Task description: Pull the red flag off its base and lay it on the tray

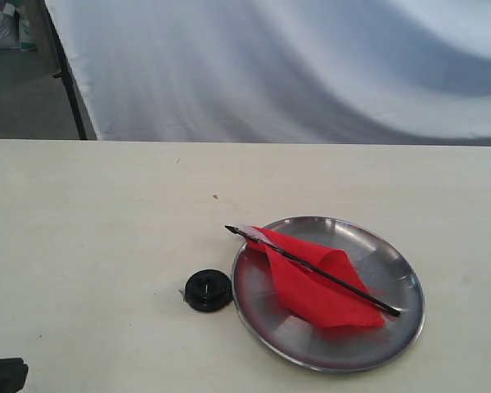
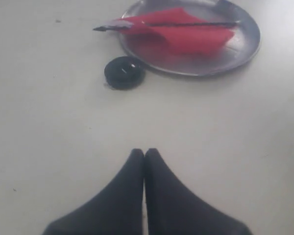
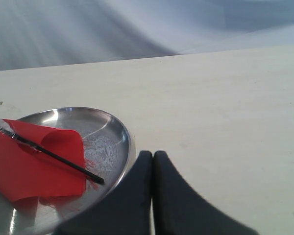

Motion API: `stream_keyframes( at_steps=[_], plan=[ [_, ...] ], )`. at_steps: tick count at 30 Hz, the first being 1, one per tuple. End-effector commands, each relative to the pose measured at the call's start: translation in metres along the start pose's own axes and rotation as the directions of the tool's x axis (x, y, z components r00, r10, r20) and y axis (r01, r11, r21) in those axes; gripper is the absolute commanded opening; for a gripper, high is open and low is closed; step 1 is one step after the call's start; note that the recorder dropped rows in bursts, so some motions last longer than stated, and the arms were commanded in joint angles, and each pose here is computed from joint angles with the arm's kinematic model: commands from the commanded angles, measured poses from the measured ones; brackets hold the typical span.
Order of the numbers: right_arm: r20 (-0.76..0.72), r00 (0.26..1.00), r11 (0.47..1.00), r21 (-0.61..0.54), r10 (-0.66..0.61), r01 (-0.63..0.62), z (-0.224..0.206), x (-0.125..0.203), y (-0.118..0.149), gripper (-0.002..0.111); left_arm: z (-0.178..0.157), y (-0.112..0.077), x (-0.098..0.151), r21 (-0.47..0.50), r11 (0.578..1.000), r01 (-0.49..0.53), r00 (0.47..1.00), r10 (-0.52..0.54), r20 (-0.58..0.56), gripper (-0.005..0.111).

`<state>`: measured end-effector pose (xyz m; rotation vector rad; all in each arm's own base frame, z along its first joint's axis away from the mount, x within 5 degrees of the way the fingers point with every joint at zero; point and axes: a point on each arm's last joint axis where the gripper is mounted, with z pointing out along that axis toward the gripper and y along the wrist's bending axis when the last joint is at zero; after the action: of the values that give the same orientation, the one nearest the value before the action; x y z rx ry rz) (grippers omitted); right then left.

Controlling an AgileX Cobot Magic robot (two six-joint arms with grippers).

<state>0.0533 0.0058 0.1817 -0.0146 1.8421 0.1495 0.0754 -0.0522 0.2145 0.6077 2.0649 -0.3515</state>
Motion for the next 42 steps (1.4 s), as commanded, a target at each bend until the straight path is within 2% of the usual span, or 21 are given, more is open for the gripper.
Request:
stream_keyframes(
  at_steps=[1,2,4,6,9,12,20,22,25,28,31,33,42],
  plan=[
    [0.011,1.0,1.0,0.005,-0.013,0.013,0.0,0.0,0.0,0.0,0.004,0.001,0.011,0.005,0.962,0.273,0.962,-0.273,-0.023,0.0],
    [0.011,1.0,1.0,0.005,-0.013,0.013,0.0,0.0,0.0,0.0,0.005,0.001,0.015,-0.001,0.936,0.353,0.935,-0.352,-0.036,0.0],
    [0.011,1.0,1.0,0.005,-0.013,0.013,0.0,0.0,0.0,0.0,0.008,0.002,0.023,-0.023,0.858,0.514,0.856,-0.514,-0.052,0.0],
    [0.011,1.0,1.0,0.005,-0.013,0.013,0.0,0.0,0.0,0.0,0.01,0.007,0.033,-0.074,0.827,0.558,0.826,-0.562,-0.052,0.0],
    [0.011,1.0,1.0,0.005,-0.013,0.013,0.0,0.0,0.0,0.0,0.014,0.011,0.051,-0.144,0.82,0.554,0.821,-0.567,-0.072,0.0],
    [0.011,1.0,1.0,0.005,-0.013,0.013,0.0,0.0,0.0,0.0,0.017,0.011,0.065,-0.169,0.818,0.55,0.815,-0.57,-0.104,0.0],
    [0.011,1.0,1.0,0.004,-0.011,0.011,0.0,0.0,0.0,0.0,0.006,0.011,0.054,-0.078,0.835,0.544,0.838,-0.538,0.087,0.0],
    [0.011,1.0,1.0,0.004,-0.011,0.011,0.0,0.0,0.0,0.0,0.001,0.011,0.052,-0.063,0.855,0.515,0.852,-0.502,0.146,0.0],
    [0.011,1.0,1.0,0.004,-0.011,0.011,0.0,0.0,0.0,0.0,-0.006,0.016,0.05,-0.12,0.922,0.369,0.914,-0.336,0.227,0.0],
    [0.011,1.0,1.0,0.004,-0.011,0.011,0.0,0.0,0.0,0.0,-0.014,0.019,0.046,-0.181,0.951,0.249,0.93,-0.183,0.319,0.0],
    [0.011,1.0,1.0,0.004,-0.011,0.011,0.0,0.0,0.0,0.0,-0.02,0.023,0.044,-0.281,0.954,0.106,0.937,-0.001,0.35,0.0],
    [0.011,1.0,1.0,0.004,-0.011,0.011,0.0,0.0,0.0,0.0,-0.021,0.025,0.043,-0.328,0.944,0.043,0.938,0.075,0.338,0.0],
    [0.011,1.0,1.0,0.004,-0.011,0.011,0.0,0.0,0.0,0.0,-0.023,0.029,0.044,-0.388,0.919,0.07,0.94,0.07,0.335,0.0]
  ],
)
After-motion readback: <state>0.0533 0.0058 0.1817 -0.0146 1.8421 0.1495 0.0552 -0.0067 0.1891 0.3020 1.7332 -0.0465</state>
